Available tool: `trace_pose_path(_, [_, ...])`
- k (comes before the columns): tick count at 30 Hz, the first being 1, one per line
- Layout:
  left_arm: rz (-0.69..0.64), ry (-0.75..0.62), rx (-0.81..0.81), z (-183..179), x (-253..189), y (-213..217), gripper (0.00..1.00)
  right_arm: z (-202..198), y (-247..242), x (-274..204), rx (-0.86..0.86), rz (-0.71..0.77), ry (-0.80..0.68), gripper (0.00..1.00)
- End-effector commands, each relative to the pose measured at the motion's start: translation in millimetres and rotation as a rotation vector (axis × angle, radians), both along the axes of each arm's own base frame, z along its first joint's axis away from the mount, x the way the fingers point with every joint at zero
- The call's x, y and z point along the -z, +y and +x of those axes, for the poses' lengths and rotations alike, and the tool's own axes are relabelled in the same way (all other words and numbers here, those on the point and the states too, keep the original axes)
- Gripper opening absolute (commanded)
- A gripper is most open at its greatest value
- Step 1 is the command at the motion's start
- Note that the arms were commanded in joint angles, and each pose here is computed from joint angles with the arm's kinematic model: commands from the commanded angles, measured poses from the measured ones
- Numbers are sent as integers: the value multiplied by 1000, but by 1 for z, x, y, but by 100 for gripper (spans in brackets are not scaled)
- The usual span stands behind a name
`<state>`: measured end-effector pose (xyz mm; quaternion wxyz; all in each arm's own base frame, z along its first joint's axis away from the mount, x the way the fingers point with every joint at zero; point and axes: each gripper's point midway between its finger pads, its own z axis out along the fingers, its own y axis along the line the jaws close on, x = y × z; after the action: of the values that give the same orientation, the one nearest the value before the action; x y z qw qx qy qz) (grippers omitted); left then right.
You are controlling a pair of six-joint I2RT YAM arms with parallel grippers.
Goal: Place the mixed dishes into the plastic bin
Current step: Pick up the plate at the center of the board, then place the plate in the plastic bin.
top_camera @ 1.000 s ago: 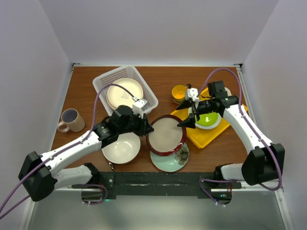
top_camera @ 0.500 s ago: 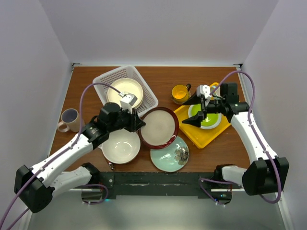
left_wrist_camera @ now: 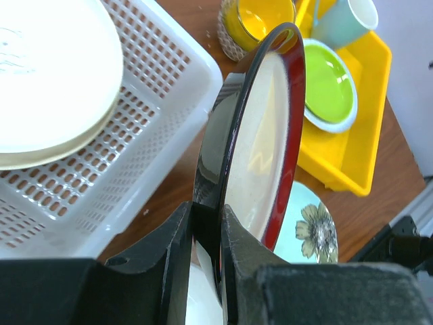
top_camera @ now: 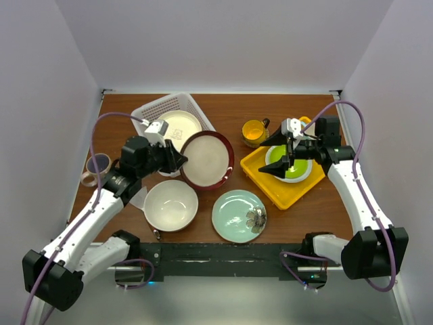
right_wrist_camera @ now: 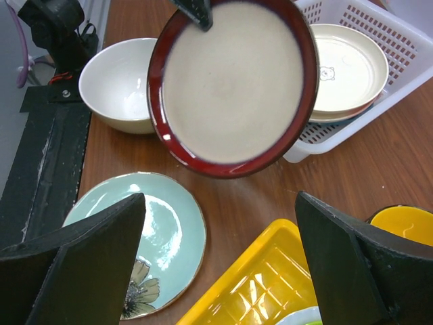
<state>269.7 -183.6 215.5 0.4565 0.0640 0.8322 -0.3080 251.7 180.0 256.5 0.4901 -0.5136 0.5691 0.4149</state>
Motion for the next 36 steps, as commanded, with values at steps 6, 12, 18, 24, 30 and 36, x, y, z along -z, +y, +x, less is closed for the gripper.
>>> trace_pose_path(6, [-273,-292,-91,40,-122,24,0,-2,1,-6,-19,25,-17,96])
trace_pose_path(12, [-328,-295,-124,59,-128,46,0,-1,1,-5,-16,23,-14,96])
trace_pose_path(18, [-356,-281,-170,79,-123,68,0,-1,1,-4,-16,23,-8,96])
trace_pose_path(24, [-353,-257,-225,98,-110,87,0,0,1,-3,-16,23,-2,96])
trace_pose_path(30, [-348,-225,-262,114,-94,100,0,1,1,-2,-15,22,1,97])
trace_pose_path(36, [-356,-196,-296,135,-84,111,0,0,1,-1,-16,23,6,97])
